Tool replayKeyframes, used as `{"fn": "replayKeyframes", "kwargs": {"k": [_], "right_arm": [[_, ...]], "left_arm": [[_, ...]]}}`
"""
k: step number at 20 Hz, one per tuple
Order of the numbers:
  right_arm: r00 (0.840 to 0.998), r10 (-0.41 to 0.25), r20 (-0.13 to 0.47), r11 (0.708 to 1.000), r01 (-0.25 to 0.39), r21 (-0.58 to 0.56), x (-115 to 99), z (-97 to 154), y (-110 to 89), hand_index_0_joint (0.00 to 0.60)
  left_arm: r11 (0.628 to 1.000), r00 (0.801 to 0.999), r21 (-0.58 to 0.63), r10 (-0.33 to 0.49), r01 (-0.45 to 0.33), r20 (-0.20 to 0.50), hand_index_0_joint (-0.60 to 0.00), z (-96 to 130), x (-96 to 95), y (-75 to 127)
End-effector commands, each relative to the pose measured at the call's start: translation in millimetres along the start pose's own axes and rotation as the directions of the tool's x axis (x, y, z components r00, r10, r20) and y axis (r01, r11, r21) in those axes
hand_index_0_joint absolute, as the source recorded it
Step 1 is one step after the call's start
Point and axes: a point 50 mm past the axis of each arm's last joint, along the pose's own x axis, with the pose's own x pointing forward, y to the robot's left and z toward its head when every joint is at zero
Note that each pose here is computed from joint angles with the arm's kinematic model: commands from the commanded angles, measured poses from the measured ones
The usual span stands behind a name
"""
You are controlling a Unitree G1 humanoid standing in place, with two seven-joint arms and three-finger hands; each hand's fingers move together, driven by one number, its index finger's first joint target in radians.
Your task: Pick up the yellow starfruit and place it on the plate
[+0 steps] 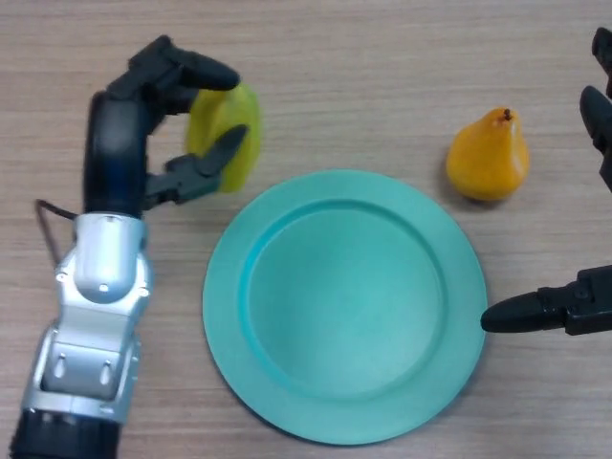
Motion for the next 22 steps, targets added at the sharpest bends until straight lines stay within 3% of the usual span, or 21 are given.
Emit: {"fn": "replayKeyframes", "kwargs": {"k": [1,2,7,10,14,16,17,18,19,22], "right_arm": [[0.978,-0.032,0.208,0.998,0.044,-0.052,-4.0,28.4,-9.3,0.000],[0.978,-0.032,0.206,0.998,0.043,-0.054,-3.5,27.7,-9.1,0.000],[0.979,-0.033,0.203,0.998,0.042,-0.039,-4.0,28.0,-8.5,0.000],[0.979,-0.029,0.202,0.998,0.038,-0.041,-3.5,28.3,-7.3,0.000],[0.981,-0.017,0.193,0.998,0.027,-0.048,-2.5,27.5,-4.9,0.000],[0.980,-0.012,0.199,0.999,0.022,-0.046,-3.1,27.0,-3.7,0.000],[0.980,-0.011,0.196,0.999,0.020,-0.045,-3.0,26.7,-3.6,0.000],[0.980,-0.011,0.198,0.999,0.020,-0.044,-3.2,27.0,-3.5,0.000],[0.980,-0.010,0.198,0.999,0.019,-0.044,-3.5,26.9,-3.5,0.000],[0.981,-0.007,0.192,0.999,0.015,-0.039,-4.9,26.6,-3.4,0.000]], "left_arm": [[0.999,0.980,-0.040,-0.012,0.020,0.200,-0.600,36.8,-2.4,-1.4],[1.000,0.979,-0.010,-0.024,0.027,0.201,-0.600,36.9,-5.4,-5.0],[0.983,0.986,-0.120,-0.129,0.141,0.109,-0.600,30.4,-27.5,-24.5],[0.974,0.981,-0.127,-0.180,0.189,0.077,-0.600,24.5,-33.7,-29.0],[0.955,0.956,-0.077,-0.290,0.288,-0.030,-0.600,13.8,-32.6,-40.1],[0.940,0.937,-0.046,-0.340,0.337,-0.083,-0.600,7.5,-35.8,-44.6],[0.924,0.917,-0.003,-0.381,0.383,-0.119,-0.600,3.6,-38.6,-46.6],[0.921,0.914,0.005,-0.387,0.391,-0.123,-0.600,3.1,-38.7,-46.2],[0.919,0.913,0.006,-0.390,0.394,-0.122,-0.450,3.3,-38.6,-45.9],[0.917,0.905,-0.020,-0.397,0.398,-0.152,-0.100,3.2,-36.9,-43.0]]}}
